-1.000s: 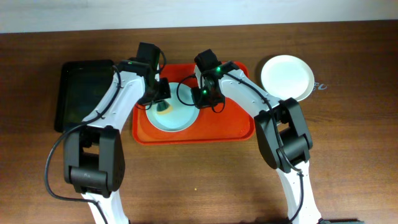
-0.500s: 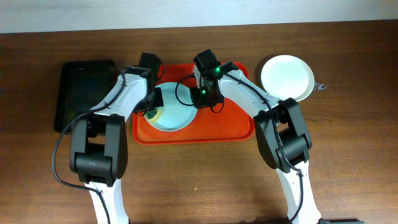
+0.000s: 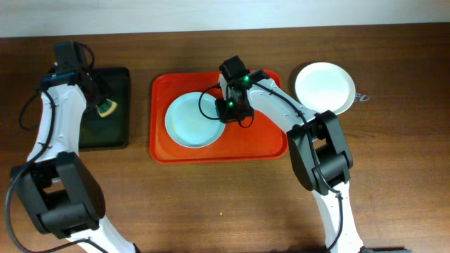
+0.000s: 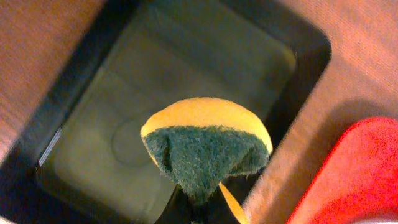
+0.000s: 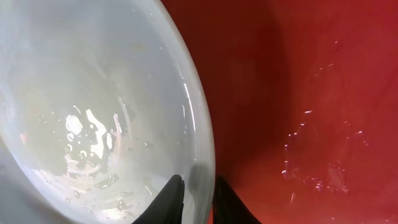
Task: Clean dirty plates on tray and stack at the side
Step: 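Return the sponge to the black tray with the left gripper, then lift the blue plate with the right gripper and stack it on the right pile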
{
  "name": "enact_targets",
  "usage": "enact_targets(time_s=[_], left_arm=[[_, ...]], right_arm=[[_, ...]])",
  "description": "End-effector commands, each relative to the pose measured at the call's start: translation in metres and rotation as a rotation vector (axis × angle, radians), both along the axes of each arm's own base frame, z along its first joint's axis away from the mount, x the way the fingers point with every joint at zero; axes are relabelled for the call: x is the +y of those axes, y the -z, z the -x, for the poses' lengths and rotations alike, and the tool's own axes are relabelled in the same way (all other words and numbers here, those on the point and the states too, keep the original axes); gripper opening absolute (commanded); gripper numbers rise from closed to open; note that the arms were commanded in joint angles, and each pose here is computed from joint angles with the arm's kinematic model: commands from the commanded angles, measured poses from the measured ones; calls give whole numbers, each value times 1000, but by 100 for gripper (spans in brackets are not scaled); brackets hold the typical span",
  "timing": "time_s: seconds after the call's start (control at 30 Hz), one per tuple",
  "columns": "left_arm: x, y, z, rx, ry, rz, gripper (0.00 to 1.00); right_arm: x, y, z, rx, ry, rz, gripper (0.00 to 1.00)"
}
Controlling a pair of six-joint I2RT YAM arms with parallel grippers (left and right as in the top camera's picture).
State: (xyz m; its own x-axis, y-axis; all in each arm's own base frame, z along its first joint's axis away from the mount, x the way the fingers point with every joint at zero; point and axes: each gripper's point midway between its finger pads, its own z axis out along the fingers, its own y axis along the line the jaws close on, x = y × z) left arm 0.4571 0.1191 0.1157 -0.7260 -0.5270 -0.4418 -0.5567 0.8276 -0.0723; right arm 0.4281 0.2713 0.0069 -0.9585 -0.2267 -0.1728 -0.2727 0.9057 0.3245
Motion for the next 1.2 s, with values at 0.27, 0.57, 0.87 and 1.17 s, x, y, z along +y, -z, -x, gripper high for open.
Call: enact_targets(time_s=[0.27,0.57,0.87,1.17], left_arm=[[27,50,-11,60,-69,-79,7],[32,44,-14,78,-78,-96,29],[24,-65,19,-3,-81,-108,99],[24,-65,19,-3,-81,-108,99]], right_arm=[[-19,24,6,41,24,77,19],[-18,24,8,49,22,73,19],[-36,-85,-34,-211,-20,381,4],[-40,-300,-30,-933,37,1235,4]])
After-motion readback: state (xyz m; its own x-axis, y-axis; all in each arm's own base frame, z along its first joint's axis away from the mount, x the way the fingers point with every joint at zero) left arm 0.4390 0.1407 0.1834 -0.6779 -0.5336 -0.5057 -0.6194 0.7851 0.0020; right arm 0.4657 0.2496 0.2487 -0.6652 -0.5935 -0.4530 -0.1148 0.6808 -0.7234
